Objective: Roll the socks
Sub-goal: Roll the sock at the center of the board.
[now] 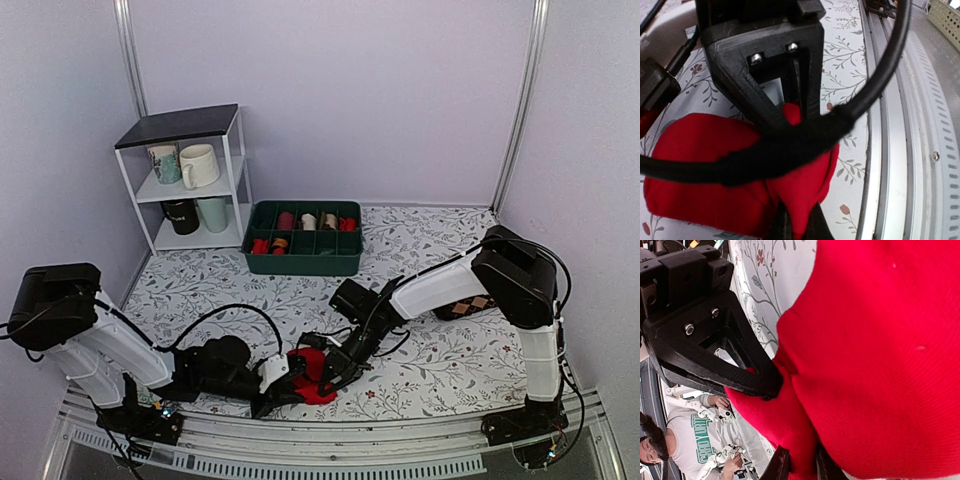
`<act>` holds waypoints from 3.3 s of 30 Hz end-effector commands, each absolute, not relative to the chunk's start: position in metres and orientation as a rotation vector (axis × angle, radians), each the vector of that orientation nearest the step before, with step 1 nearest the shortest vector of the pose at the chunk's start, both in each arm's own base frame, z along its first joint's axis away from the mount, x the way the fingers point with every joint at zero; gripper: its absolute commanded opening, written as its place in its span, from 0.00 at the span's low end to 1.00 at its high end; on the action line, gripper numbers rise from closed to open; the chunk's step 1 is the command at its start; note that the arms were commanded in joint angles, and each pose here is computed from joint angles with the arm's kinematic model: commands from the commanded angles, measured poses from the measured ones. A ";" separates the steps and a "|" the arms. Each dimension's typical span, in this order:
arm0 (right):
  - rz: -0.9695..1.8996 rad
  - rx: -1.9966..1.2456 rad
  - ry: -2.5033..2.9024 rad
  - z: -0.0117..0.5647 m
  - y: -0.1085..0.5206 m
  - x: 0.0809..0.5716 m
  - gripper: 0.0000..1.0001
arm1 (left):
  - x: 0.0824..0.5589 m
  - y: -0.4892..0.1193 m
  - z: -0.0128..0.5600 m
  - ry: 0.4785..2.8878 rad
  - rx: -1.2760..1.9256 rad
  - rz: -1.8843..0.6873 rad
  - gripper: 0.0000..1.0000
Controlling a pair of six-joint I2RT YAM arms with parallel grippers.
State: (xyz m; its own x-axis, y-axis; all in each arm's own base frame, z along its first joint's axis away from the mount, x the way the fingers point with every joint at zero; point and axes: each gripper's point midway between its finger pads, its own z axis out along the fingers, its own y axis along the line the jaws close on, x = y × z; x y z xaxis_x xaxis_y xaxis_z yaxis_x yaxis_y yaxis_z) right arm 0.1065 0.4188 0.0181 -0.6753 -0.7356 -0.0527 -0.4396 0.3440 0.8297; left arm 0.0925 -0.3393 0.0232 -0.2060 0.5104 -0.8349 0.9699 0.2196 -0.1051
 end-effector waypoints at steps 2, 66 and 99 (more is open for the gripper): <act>-1.028 0.960 -2.438 -0.033 0.396 0.113 0.15 | 0.088 -0.332 0.008 2.006 1.319 -0.932 0.00; -1.338 2.682 -2.423 0.016 0.427 0.104 0.52 | 0.083 -0.301 -0.021 2.422 0.967 -1.310 0.00; -0.904 1.333 -2.395 -0.035 0.375 0.076 0.19 | 0.084 -0.300 0.081 1.764 1.149 -1.000 0.34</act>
